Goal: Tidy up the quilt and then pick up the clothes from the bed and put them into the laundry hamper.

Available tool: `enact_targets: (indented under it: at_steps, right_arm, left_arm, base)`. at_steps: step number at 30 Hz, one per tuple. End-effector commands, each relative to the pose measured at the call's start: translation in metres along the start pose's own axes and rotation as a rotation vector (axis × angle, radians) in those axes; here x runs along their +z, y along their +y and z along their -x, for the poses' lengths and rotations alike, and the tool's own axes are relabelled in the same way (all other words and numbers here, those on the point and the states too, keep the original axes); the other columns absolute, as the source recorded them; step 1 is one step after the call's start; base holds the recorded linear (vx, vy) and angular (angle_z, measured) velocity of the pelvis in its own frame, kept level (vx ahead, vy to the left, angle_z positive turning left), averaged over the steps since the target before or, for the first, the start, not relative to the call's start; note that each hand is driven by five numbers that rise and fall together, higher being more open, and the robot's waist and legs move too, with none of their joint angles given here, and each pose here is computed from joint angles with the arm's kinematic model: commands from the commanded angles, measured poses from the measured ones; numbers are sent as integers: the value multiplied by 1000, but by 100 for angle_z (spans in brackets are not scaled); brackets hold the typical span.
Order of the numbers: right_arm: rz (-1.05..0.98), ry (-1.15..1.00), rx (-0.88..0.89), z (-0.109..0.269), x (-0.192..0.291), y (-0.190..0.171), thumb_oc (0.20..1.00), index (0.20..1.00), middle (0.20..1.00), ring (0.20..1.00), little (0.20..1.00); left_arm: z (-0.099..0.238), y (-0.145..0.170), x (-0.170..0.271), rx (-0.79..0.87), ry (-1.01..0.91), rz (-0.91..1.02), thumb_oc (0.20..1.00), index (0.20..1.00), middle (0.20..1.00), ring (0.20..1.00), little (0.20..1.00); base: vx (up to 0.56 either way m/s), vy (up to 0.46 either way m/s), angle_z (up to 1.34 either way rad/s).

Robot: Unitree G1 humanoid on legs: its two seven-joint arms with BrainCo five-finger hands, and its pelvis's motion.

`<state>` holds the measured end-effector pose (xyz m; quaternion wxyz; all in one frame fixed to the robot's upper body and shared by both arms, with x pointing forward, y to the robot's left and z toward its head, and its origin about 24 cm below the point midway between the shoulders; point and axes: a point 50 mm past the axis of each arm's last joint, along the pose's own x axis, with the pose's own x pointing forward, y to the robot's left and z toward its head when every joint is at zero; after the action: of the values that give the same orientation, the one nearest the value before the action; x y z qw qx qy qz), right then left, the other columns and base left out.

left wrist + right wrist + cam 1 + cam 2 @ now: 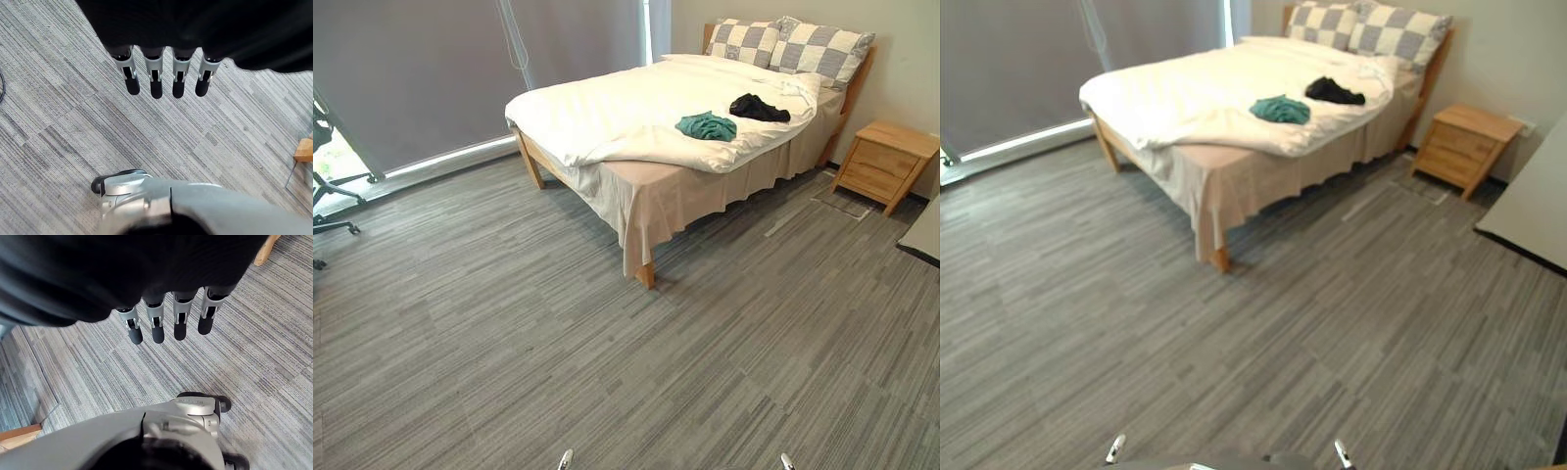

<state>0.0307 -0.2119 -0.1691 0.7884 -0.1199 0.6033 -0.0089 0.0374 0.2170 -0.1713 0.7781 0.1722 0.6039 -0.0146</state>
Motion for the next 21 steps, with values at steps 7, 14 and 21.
enact_targets:
  at_steps: [7, 14, 21]
  right_arm:
    - [133, -87, -79, -13, 53, -19, 1000, 1000, 1000, 1000, 1000]
    - [61, -147, -140, -13, 75, -31, 1000, 1000, 1000, 1000, 1000]
    - [-36, -131, -147, -12, 64, -35, 1000, 1000, 1000, 1000, 1000]
  left_arm:
    - [-8, 24, 37, 70, -71, -481, 1000, 1000, 1000, 1000, 1000]
    - [-9, 27, 65, 117, -167, -388, 1000, 1000, 1000, 1000, 1000]
    - [-8, 25, 69, 110, -194, -389, 1000, 1000, 1000, 1000, 1000]
  base:
    - [45, 41, 43]
    - [-43, 49, -3]
    - [345, -141, -14]
